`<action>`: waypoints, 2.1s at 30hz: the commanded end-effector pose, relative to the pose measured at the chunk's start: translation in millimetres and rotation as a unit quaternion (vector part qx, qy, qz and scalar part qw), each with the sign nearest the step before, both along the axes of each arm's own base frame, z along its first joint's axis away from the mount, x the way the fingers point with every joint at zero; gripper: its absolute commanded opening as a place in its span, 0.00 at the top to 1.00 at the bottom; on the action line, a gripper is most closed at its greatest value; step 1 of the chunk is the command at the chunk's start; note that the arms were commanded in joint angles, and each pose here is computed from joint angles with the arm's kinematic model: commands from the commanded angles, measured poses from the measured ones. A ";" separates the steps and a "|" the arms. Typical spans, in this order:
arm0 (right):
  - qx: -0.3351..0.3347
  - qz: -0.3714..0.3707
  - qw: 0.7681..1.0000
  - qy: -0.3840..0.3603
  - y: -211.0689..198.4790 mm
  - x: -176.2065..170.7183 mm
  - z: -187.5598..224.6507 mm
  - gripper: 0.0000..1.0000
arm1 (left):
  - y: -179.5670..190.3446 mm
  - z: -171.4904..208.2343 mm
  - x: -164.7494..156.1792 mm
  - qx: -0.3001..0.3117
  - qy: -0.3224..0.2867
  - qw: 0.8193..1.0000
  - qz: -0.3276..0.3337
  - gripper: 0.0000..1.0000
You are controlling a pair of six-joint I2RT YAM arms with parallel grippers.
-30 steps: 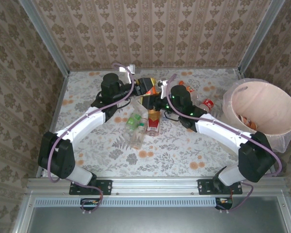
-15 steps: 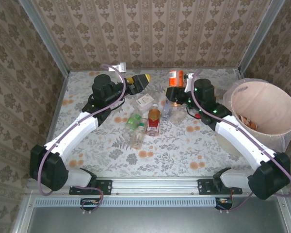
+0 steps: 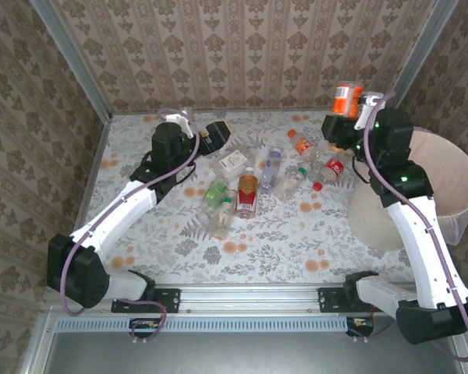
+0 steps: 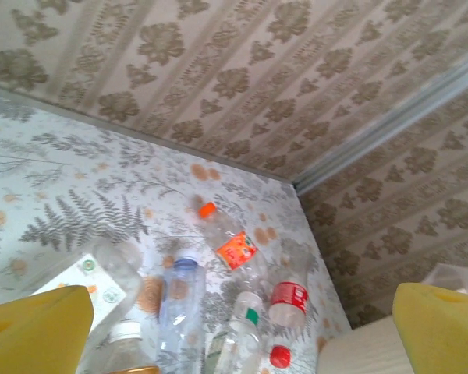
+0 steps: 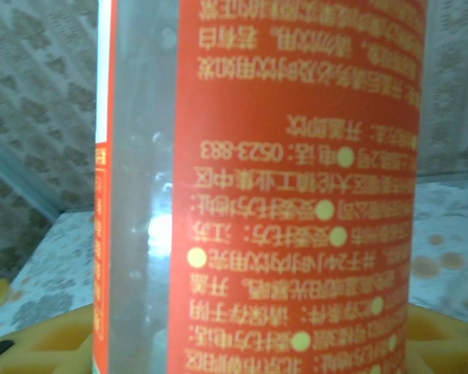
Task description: Put the plastic bottles in the bin
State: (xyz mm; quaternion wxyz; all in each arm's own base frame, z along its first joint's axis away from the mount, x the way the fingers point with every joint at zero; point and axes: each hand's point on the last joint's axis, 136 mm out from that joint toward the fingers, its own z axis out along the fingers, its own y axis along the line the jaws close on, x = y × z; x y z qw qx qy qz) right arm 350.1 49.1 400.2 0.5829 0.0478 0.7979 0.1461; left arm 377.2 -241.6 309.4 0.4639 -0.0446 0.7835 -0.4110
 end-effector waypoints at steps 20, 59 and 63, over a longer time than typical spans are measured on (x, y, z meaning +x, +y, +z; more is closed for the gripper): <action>0.034 -0.199 0.970 0.134 -164.2 -64.1 -45.2 0.54 | 44.7 -42.6 9.6 -0.020 0.094 0.989 0.113 0.00; 0.077 -0.193 0.964 0.163 -158.3 -66.3 -95.0 0.21 | 120.3 -91.2 -8.7 0.086 0.169 0.954 0.231 0.00; 0.064 -0.198 0.966 0.154 -159.4 -69.5 -88.6 0.17 | 119.5 -94.1 -7.9 0.087 0.174 0.953 0.231 0.00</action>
